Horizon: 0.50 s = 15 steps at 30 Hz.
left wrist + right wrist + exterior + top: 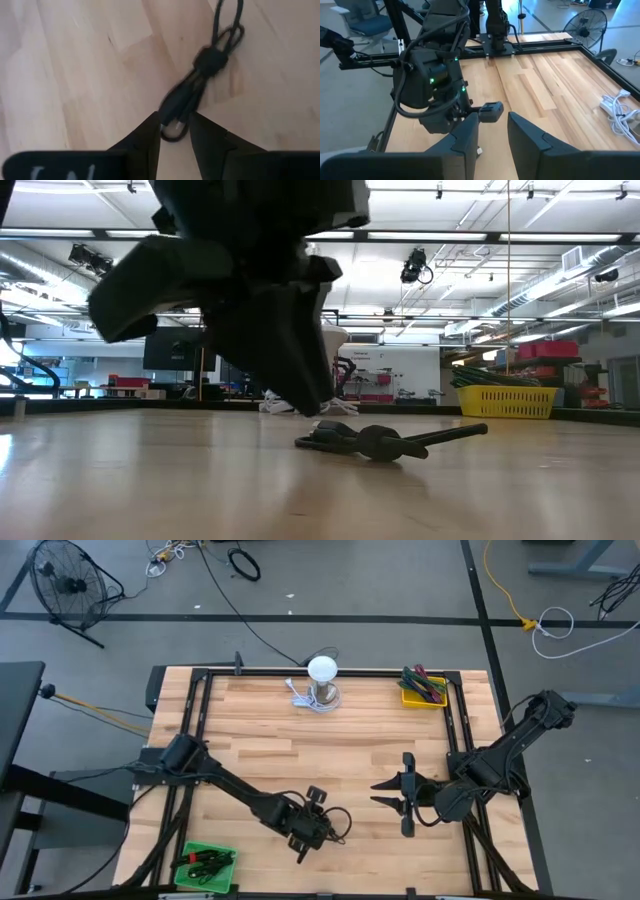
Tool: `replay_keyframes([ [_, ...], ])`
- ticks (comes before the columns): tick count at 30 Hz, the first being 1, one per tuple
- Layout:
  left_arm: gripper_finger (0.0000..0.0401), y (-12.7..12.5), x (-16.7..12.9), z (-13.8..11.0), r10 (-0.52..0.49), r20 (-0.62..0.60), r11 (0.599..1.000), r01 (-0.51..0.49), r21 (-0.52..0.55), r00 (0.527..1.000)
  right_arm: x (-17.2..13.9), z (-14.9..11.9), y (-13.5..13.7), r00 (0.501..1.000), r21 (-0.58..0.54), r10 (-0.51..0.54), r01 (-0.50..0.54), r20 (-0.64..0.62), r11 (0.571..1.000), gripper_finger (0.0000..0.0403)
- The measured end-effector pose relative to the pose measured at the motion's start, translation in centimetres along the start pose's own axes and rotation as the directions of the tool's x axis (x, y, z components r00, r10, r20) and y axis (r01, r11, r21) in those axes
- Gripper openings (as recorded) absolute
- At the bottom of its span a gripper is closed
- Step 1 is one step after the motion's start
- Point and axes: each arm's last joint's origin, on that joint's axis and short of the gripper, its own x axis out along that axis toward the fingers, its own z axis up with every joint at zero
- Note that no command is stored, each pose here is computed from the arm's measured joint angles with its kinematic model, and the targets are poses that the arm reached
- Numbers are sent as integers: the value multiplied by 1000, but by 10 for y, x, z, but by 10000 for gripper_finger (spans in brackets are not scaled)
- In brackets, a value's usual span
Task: Pick & Place USB Port
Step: Put the black USB cable into the green bin
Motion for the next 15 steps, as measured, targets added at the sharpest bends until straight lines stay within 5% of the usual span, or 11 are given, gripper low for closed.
replay_keyframes([
  [15, 200, -9, 16, 3, -37, 55, 999, 38, -20, 998, 0, 0, 0, 1000, -10, -1, 1, -3, 1000, 104],
])
